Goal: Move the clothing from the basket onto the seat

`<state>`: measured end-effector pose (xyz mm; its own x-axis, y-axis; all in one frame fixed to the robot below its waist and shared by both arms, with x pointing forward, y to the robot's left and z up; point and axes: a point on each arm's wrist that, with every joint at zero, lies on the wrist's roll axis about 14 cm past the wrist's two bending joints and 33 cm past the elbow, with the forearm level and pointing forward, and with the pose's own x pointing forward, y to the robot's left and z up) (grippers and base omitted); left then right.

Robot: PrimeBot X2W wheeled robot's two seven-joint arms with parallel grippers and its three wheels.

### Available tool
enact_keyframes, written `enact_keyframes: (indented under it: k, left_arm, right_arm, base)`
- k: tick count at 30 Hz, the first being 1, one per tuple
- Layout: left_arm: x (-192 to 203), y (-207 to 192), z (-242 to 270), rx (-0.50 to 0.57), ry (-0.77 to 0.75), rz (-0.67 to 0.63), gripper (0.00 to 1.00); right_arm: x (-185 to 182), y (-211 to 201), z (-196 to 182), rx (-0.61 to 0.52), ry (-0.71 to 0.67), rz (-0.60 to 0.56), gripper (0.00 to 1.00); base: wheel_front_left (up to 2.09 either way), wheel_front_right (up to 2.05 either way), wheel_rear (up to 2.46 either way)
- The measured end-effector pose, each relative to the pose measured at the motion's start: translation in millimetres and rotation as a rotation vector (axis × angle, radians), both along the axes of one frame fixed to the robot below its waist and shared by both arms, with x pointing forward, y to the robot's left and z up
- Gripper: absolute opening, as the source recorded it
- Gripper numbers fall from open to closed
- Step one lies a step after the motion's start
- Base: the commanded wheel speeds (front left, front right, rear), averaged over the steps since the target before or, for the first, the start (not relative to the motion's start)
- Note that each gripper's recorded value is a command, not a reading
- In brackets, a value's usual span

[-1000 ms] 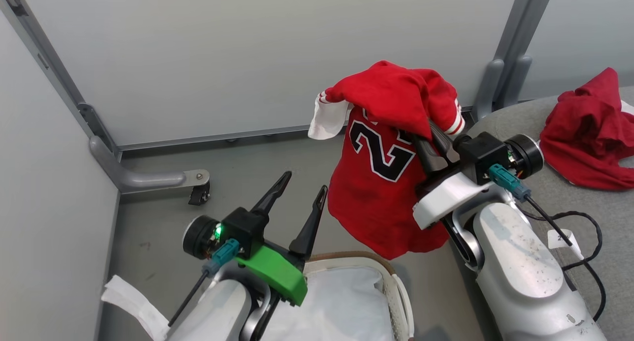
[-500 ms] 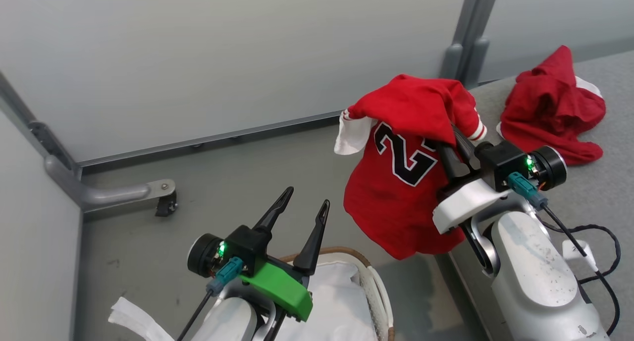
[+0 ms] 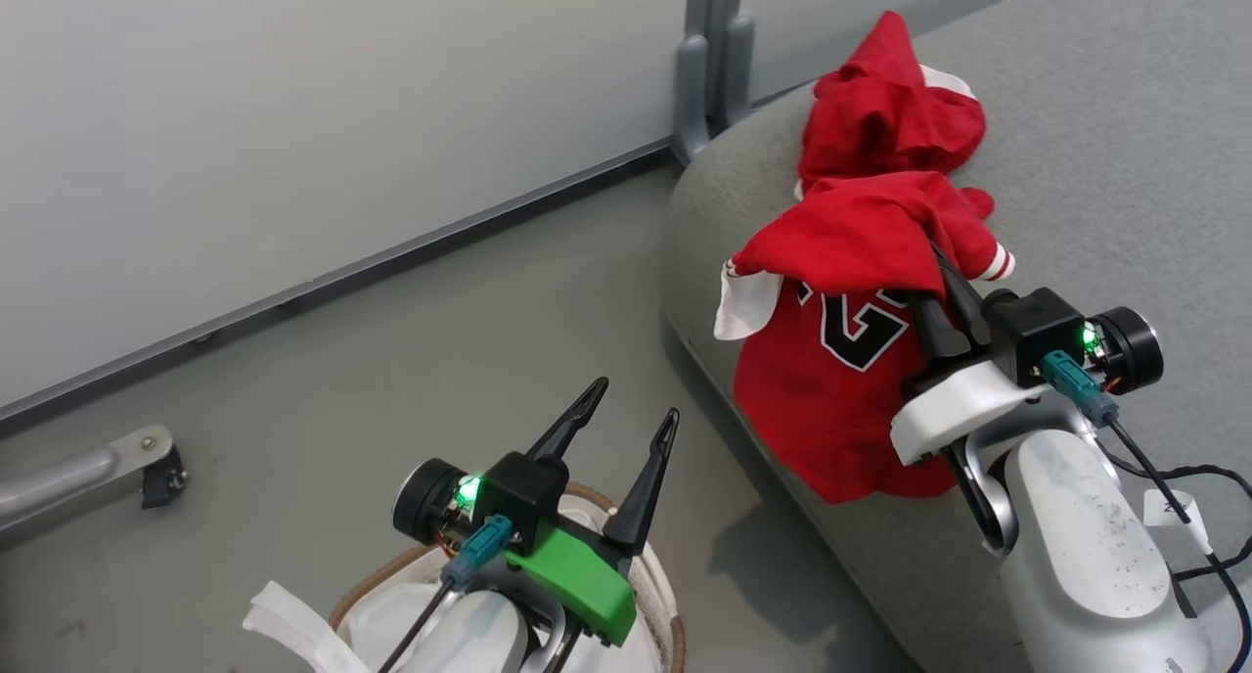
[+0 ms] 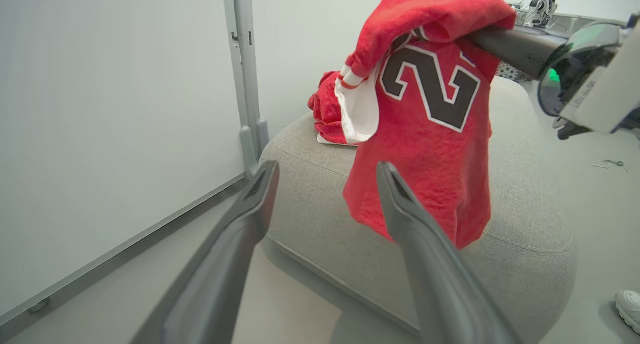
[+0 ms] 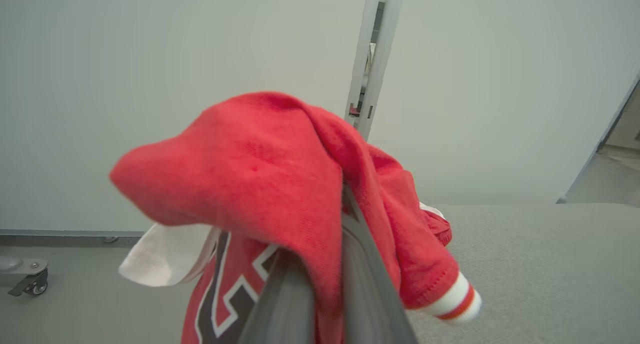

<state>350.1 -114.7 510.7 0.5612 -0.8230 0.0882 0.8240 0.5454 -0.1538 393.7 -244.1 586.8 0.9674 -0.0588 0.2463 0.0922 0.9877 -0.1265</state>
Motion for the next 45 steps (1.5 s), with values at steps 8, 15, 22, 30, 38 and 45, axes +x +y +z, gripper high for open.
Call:
enact_keyframes:
  k: [8,15,22,30,38,45]
  left_arm:
    - [-6.7,-31.8,-15.3,0.003,0.034,-0.111,1.00]
    - [1.3,-42.7,-24.9,0.000,0.039,-0.145,1.00]
    - [23.9,-44.2,-30.7,-0.028,0.040,-0.136,1.00]
    - [53.9,-40.3,-48.2,-0.056,0.056,-0.114,1.00]
    - [89.3,-19.9,-86.6,-0.019,0.068,-0.055,1.00]
    - [102.4,1.1,-122.6,0.012,0.128,0.003,1.00]
  right_arm:
    - [-14.9,-38.3,-11.9,0.005,0.034,-0.114,0.00]
    - [-0.8,-71.9,1.1,-0.041,0.017,-0.203,0.00]
    - [40.8,-121.0,67.8,-0.234,-0.080,-0.275,0.00]
    - [96.2,-170.0,96.0,-0.392,-0.058,-0.349,0.00]
    - [156.9,-197.1,42.6,-0.340,0.062,-0.395,0.00]
    - [185.5,-187.2,-69.5,-0.263,0.274,-0.371,0.00]
  base:
    - [0.00,0.00,0.00]
    - [0.00,0.00,0.00]
    - [0.00,0.00,0.00]
    - [0.00,0.00,0.00]
    - [0.00,0.00,0.00]
    - [0.00,0.00,0.00]
